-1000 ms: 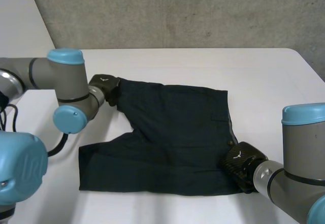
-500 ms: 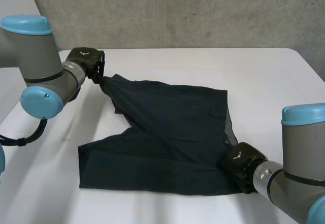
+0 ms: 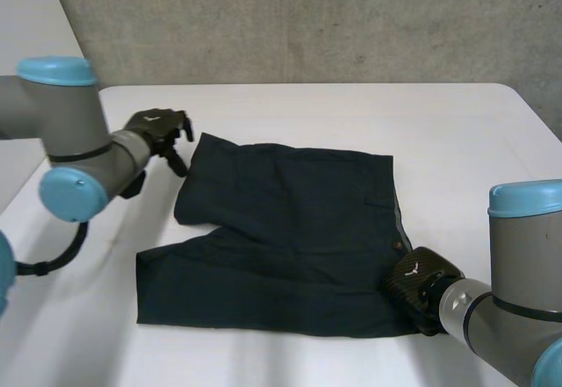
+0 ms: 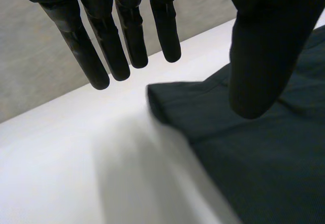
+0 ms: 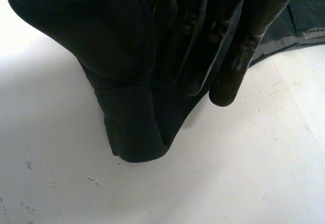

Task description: Fold the shorts.

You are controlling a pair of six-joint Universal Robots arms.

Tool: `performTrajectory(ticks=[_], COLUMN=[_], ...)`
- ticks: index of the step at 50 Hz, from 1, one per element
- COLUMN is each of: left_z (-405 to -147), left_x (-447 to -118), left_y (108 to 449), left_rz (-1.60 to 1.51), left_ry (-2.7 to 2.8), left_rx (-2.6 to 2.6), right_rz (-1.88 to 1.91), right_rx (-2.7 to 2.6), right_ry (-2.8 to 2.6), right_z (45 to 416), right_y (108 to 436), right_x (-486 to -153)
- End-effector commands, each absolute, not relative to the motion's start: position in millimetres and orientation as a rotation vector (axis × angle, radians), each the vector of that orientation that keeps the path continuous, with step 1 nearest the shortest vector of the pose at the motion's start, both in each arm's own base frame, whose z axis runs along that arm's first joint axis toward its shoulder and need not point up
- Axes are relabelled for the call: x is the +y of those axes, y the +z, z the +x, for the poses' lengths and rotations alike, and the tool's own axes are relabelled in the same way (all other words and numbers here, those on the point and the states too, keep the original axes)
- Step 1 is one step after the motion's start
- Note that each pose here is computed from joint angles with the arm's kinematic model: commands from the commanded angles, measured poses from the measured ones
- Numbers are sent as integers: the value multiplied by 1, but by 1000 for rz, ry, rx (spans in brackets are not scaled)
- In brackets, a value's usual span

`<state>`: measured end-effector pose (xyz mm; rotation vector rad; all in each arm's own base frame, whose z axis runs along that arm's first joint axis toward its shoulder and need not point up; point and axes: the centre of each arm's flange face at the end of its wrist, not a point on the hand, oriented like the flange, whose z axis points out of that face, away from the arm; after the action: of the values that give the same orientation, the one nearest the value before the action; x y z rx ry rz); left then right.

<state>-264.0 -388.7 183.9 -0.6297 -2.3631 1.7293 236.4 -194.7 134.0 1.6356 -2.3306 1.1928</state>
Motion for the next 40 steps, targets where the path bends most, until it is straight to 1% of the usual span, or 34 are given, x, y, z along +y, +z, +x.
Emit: performTrajectory(ticks=[1,3,8,13,21,28,34,40], left_z=[-213,-205,-202,-205,-217,-229,-238,-240], left_x=[-388,-385,-371,-361,-358,-357,-356,-362], left_y=[181,172,158,147,126,120,123,125], left_rz=[-479,-442,-406,-428,-465,-485,-506,-447], left_ry=[1666,1606,1451,1360,1256,1242,1259,1309], left_rx=[-2507,-2551,-2628,-2642,-2597,-2579,-2552,-2517], right_rz=[1635,1635,1634,1634,1636,1644,1642,1645], right_rx=[-2332,-2331,-2330,-2327,-2326,-2327,-2326,-2326], right_ry=[1192,1194,1196,1200,1200,1195,1194,1192], right_z=[236,236,236,237,237,237,237,237], right_y=[134,134,134,133,134,133,133,133], right_x=[-195,-195,-195,-195,-194,-192,-192,-192])
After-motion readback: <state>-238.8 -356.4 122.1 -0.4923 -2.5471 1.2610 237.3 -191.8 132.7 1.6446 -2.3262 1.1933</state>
